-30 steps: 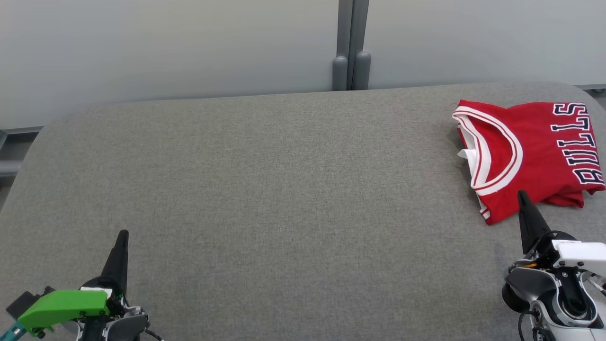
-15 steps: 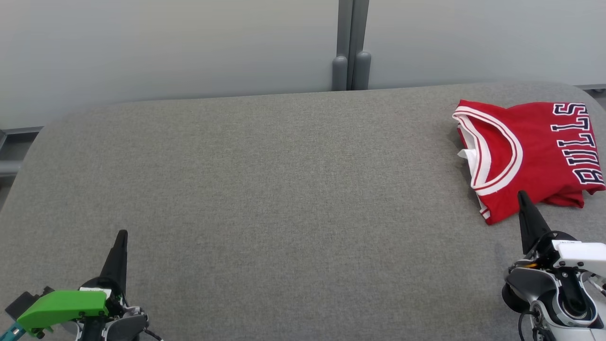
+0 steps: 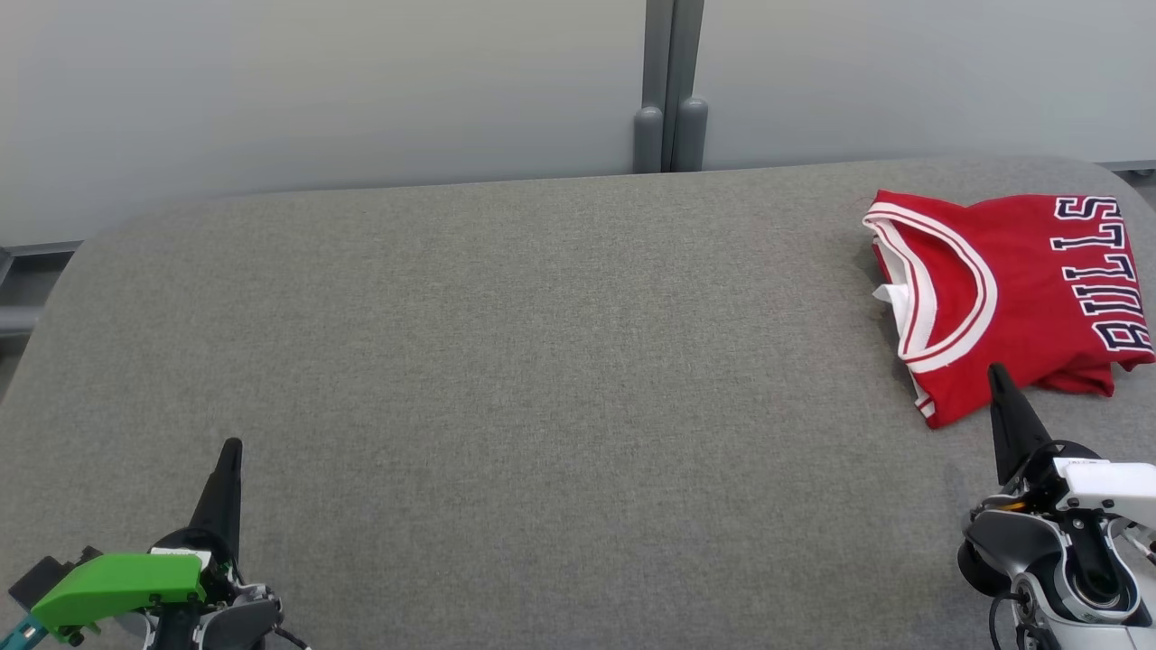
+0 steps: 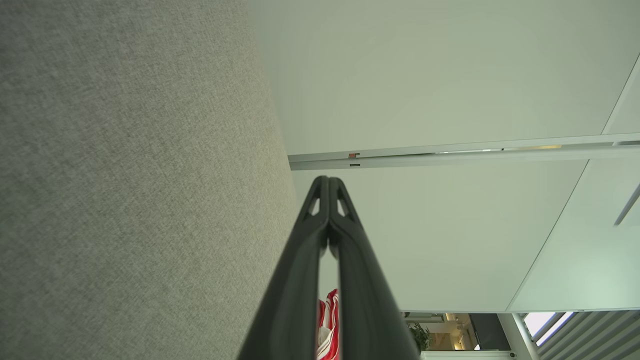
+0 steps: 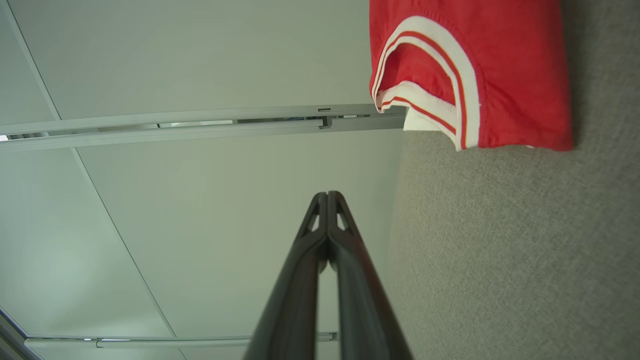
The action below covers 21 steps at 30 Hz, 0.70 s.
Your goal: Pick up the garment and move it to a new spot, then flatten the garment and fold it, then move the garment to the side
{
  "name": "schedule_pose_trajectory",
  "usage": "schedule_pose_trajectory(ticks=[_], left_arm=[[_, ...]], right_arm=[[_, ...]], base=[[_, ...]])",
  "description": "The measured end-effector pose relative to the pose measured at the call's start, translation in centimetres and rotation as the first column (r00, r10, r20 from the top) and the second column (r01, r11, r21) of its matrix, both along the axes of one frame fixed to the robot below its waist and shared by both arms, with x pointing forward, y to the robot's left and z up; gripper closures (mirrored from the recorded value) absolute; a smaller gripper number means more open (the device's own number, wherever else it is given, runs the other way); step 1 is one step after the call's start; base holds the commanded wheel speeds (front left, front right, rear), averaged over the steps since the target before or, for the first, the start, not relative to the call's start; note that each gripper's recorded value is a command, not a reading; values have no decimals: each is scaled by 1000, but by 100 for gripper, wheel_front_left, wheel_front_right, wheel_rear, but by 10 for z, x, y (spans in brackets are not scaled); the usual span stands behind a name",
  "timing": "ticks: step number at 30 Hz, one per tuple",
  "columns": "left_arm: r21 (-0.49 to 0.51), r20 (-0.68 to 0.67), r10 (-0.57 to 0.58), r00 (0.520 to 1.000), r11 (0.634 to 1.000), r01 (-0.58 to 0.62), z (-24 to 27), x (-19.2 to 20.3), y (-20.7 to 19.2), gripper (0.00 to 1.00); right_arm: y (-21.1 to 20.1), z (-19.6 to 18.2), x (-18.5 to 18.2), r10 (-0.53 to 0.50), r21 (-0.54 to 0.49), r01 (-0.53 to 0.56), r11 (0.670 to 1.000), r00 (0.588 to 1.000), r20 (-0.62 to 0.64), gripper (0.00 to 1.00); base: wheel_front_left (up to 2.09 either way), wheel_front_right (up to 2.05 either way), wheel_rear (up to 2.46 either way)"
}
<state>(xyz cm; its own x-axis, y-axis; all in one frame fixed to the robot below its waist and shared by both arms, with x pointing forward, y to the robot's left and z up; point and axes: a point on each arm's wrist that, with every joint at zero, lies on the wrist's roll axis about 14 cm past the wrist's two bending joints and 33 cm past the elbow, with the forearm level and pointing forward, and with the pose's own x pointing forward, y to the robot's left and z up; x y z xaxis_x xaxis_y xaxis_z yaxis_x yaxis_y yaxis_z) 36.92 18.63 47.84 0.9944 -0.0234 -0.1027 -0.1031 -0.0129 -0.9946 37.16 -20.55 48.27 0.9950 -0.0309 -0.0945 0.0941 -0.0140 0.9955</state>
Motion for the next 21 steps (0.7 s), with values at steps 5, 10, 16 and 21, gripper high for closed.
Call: schedule_pose_trajectory(ticks=[5,10,16,21], left_arm=[[0,0,1,1000,1000,-1,0,0,0,100],[0,0,2,1000,1000,-2,0,0,0,100],[0,0,2,1000,1000,-2,0,0,1,100],[-1,0,3,1000,1000,-3,0,0,1,100]], right_arm=[[0,0,0,0,0,0,1000,1000,0,100],[0,0,0,-1,0,1,1000,1000,0,100],[0,0,0,-1,1,1,1000,1000,-1,100],[0,-1,0,-2,1,2,1000,1000,-1,100]], base=[[0,0,0],[0,0,0],[0,0,0],[0,0,0]])
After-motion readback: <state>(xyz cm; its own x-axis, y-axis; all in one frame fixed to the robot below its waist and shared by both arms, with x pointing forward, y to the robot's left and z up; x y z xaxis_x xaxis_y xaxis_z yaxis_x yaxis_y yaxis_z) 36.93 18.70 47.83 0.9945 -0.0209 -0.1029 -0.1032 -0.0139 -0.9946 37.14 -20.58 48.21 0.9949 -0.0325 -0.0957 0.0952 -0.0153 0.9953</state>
